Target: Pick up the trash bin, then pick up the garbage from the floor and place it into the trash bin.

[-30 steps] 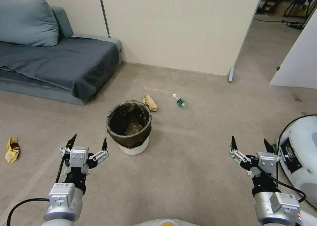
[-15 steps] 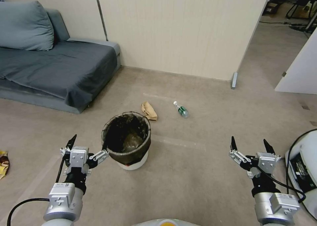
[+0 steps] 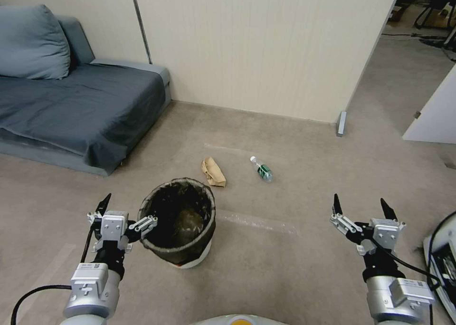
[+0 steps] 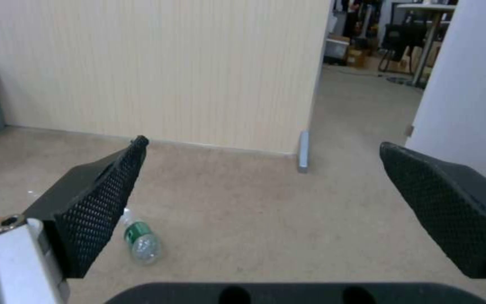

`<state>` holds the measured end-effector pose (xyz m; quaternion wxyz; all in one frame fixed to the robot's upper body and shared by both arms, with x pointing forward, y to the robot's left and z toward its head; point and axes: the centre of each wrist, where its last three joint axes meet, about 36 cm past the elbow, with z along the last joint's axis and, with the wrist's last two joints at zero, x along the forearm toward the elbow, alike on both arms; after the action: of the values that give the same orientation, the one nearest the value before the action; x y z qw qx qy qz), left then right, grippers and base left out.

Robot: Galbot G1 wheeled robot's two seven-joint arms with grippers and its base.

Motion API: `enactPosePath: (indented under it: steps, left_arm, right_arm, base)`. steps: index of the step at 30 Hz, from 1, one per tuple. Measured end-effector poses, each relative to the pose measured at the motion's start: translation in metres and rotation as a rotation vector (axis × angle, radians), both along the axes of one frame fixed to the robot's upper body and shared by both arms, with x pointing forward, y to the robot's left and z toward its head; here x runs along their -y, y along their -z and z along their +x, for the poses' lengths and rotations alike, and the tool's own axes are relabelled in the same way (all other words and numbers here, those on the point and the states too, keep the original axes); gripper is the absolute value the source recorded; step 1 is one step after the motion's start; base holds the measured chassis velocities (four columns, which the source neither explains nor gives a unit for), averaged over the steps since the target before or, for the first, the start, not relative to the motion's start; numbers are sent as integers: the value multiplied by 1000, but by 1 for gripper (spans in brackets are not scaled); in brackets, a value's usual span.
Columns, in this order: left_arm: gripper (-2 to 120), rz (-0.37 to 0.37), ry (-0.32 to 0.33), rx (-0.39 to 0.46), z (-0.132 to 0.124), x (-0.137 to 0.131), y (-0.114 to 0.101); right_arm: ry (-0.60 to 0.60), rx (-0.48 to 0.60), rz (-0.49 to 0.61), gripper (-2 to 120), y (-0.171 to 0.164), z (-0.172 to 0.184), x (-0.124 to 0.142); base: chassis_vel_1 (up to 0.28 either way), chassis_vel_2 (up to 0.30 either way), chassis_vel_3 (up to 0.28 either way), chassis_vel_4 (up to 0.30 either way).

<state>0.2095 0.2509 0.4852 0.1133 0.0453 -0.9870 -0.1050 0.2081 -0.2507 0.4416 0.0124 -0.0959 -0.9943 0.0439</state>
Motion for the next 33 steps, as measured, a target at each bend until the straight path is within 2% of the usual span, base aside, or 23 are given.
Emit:
enactPosePath:
  steps: [3, 10, 12, 13, 16, 21, 27, 33]
  left_arm:
    - [100, -24, -31, -64, 10, -3, -2]
    - [100, -31, -49, -113, 25, -9, -3]
    - [100, -60, -65, -182, 31, -10, -5]
    - [100, -60, -65, -182, 31, -10, -5]
    - [100, -139, -84, -254, 43, -14, -5]
    - [100, -204, -92, -290, 65, -24, 2]
    - [100, -217, -85, -303, 86, -33, 11]
    - [100, -239, -100, -347, 103, -40, 31]
  right_arm:
    - [7, -8, 0, 100, 0, 1, 1]
    - [10, -13, 5, 100, 0, 1, 0]
    - [18, -18, 4, 100, 0, 1, 0]
    - [18, -18, 4, 100, 0, 1, 0]
    - [26, -21, 4, 100, 1, 1, 0]
    - [34, -26, 3, 100, 1, 0, 0]
    - [43, -38, -9, 100, 1, -2, 3]
    - [48, -57, -9, 100, 2, -2, 4]
  base:
    - [0, 0, 0, 0]
    - [0, 0, 0, 0]
    - [0, 0, 0, 0]
    - [0, 0, 0, 0]
    - [0, 0, 0, 0]
    - [0, 0, 0, 0]
    - [0, 0, 0, 0]
    - [0, 0, 0, 0]
